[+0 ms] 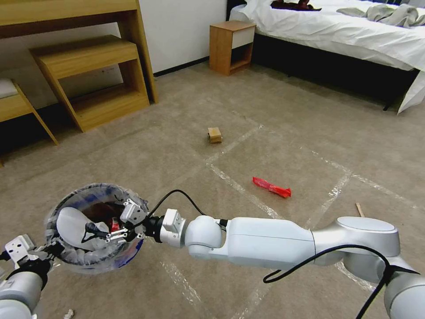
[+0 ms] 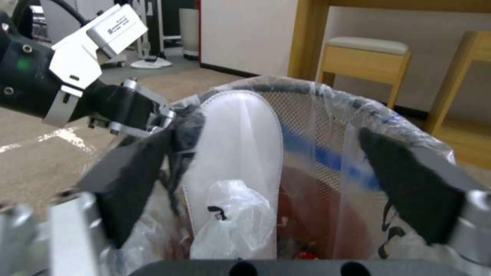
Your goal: Pick up the trash bin and place the garbage on the floor into it.
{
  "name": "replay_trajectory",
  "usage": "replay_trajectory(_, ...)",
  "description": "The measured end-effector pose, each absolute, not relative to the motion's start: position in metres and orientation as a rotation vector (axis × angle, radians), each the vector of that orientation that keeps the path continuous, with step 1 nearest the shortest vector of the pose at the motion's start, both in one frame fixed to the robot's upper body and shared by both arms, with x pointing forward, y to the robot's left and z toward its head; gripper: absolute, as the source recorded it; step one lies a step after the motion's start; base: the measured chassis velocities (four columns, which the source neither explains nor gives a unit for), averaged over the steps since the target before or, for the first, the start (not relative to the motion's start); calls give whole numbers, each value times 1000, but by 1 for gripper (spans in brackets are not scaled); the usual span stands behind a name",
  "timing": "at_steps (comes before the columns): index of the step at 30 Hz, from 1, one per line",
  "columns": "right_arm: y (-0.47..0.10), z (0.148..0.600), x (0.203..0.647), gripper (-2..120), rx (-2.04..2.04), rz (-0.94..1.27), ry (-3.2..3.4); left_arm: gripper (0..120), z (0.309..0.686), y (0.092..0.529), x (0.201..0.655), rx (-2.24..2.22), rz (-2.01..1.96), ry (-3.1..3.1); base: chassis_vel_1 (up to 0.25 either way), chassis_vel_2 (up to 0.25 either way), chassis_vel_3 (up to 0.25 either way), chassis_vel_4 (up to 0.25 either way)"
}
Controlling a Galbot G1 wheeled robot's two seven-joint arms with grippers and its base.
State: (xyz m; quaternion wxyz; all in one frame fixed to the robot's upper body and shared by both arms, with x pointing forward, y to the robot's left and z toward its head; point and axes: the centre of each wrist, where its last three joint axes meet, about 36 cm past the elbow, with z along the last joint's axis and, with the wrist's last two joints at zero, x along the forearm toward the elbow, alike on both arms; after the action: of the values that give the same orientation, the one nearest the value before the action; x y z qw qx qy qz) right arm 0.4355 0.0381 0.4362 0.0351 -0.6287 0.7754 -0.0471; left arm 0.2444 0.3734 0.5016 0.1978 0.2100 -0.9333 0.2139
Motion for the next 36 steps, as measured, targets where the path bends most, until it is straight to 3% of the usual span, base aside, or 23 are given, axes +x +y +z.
replay_trajectory(14, 37, 433, 439, 100, -1942, -183, 2374, 1, 500, 372, 244, 590, 608, -2611, 0, 0, 0, 0)
replay_trajectory(24, 47, 451, 421, 100, -1959, 59, 2598, 1, 498, 371, 244, 590, 611, -2610, 0, 0, 0, 0)
replay_trajectory(36, 57, 460, 415, 100, -1924, 179, 2775, 1, 496, 370, 242, 593, 606, -2606, 0, 0, 0, 0)
